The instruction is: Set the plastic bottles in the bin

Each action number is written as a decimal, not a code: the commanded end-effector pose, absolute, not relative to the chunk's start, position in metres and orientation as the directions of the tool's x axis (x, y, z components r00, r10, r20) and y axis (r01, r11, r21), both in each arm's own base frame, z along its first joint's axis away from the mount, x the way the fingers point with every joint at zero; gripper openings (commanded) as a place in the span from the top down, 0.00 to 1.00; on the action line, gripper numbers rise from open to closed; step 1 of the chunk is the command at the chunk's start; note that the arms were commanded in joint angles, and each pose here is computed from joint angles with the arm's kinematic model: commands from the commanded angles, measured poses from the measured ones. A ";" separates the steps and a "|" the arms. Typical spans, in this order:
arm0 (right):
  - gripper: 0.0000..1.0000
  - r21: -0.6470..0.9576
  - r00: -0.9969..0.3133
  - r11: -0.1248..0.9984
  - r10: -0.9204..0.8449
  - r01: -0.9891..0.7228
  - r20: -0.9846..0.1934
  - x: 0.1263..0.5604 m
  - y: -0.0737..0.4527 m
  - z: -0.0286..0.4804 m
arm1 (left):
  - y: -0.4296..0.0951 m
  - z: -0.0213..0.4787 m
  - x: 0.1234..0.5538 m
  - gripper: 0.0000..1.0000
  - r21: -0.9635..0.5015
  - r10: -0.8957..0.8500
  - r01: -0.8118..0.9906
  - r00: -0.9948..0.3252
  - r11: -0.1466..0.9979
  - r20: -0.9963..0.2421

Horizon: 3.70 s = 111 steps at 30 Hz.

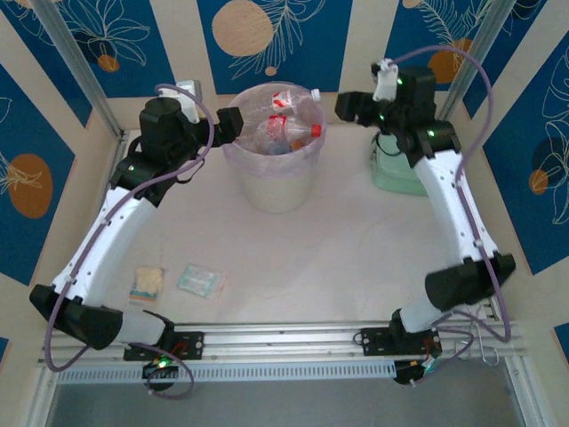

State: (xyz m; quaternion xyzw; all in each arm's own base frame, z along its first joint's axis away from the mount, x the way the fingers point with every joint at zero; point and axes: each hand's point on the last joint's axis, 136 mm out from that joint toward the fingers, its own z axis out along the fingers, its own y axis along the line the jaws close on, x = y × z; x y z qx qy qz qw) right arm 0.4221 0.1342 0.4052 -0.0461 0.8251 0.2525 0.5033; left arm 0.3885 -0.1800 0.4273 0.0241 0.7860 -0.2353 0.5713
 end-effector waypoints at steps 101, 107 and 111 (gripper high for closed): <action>0.01 0.103 -0.366 0.995 0.090 -0.016 -0.926 0.397 0.016 0.093 | -0.010 0.095 0.394 0.01 0.127 0.101 -0.065 -0.307 0.990 -0.946; 0.01 0.105 -0.366 0.994 0.092 -0.016 -0.926 0.397 0.015 0.093 | -0.010 0.095 0.394 0.01 0.127 0.101 -0.066 -0.308 0.990 -0.946; 0.01 0.108 -0.369 0.994 0.094 -0.018 -0.925 0.397 0.015 0.093 | -0.010 0.095 0.394 0.01 0.126 0.100 -0.067 -0.310 0.990 -0.946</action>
